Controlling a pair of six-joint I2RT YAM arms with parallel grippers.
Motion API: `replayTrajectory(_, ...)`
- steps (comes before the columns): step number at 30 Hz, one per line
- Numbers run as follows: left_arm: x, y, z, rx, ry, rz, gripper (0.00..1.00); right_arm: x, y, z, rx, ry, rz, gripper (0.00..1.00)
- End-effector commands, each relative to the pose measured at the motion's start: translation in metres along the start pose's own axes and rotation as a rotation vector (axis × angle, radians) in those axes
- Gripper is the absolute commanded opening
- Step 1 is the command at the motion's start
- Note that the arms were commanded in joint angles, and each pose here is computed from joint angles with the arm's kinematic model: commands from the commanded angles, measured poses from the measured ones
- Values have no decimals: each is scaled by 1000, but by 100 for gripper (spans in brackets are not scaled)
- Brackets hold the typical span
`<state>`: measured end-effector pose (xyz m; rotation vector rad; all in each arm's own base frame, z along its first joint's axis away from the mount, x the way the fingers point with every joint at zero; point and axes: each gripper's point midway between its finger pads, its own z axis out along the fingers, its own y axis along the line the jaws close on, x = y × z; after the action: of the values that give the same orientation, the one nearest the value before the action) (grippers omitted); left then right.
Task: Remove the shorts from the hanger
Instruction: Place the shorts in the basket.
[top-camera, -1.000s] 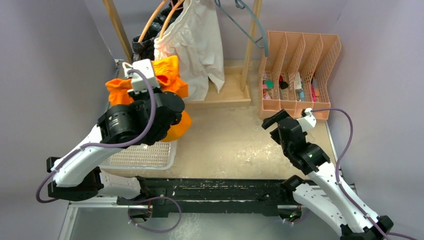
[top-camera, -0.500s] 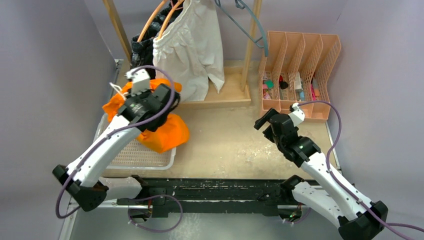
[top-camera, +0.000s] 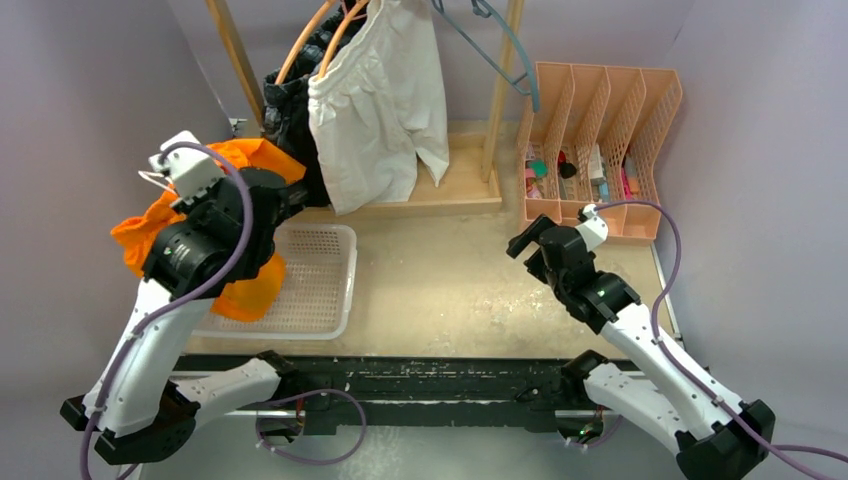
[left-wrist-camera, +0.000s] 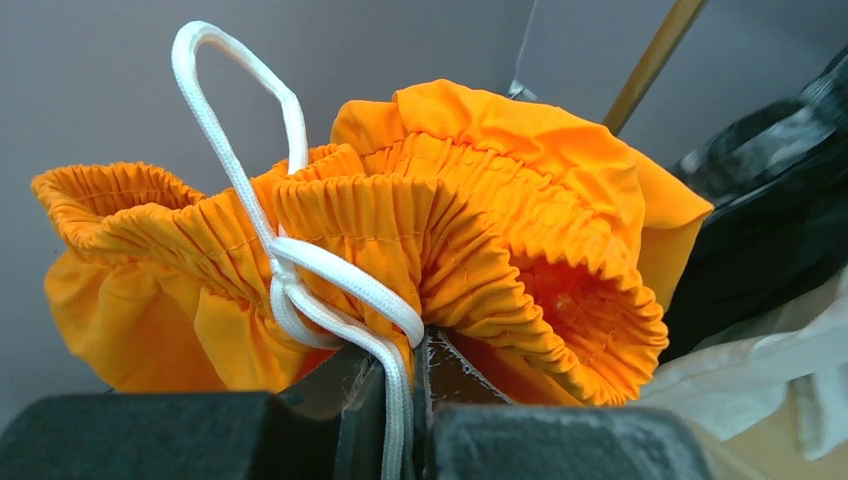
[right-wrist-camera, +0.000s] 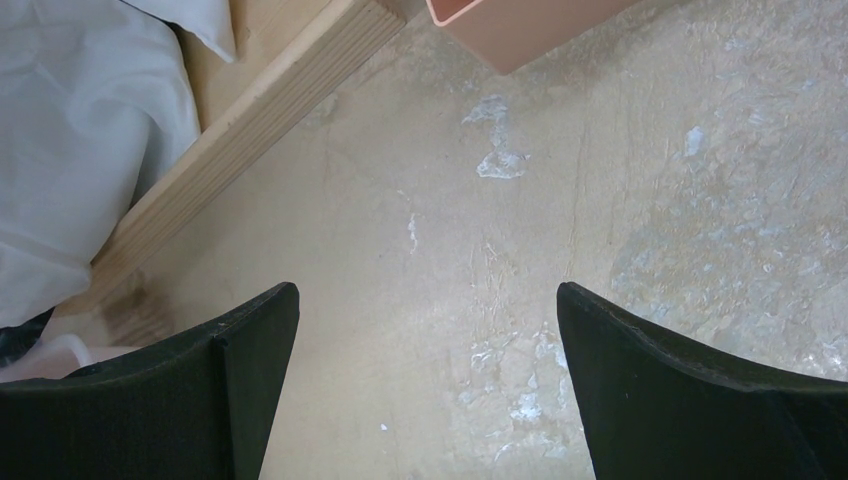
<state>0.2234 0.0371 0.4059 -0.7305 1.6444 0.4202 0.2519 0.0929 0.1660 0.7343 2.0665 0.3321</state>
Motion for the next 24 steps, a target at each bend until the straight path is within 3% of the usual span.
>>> replayTrajectory(1,39,-8,10,-16,41,88,0,-9,14,-3,-40,-20,25,99)
replayTrajectory(6,100,-25,23,-20,120,148,0,-11,16,-3,-47,-23,16,99)
replayTrajectory(10,120,-26,24,8,141,20,0,-11,10,-4,-23,-26,-7,99)
replayTrajectory(14,102,16,24,-152,30,-49,0,-12,7,-6,-20,-34,-4,99)
replayTrajectory(18,73,39,16,-173,-45,-134,0,-12,7,-5,-32,-38,4,99)
replayTrajectory(24,60,44,2,-45,26,-234,0,-8,10,-1,-30,-18,1,99)
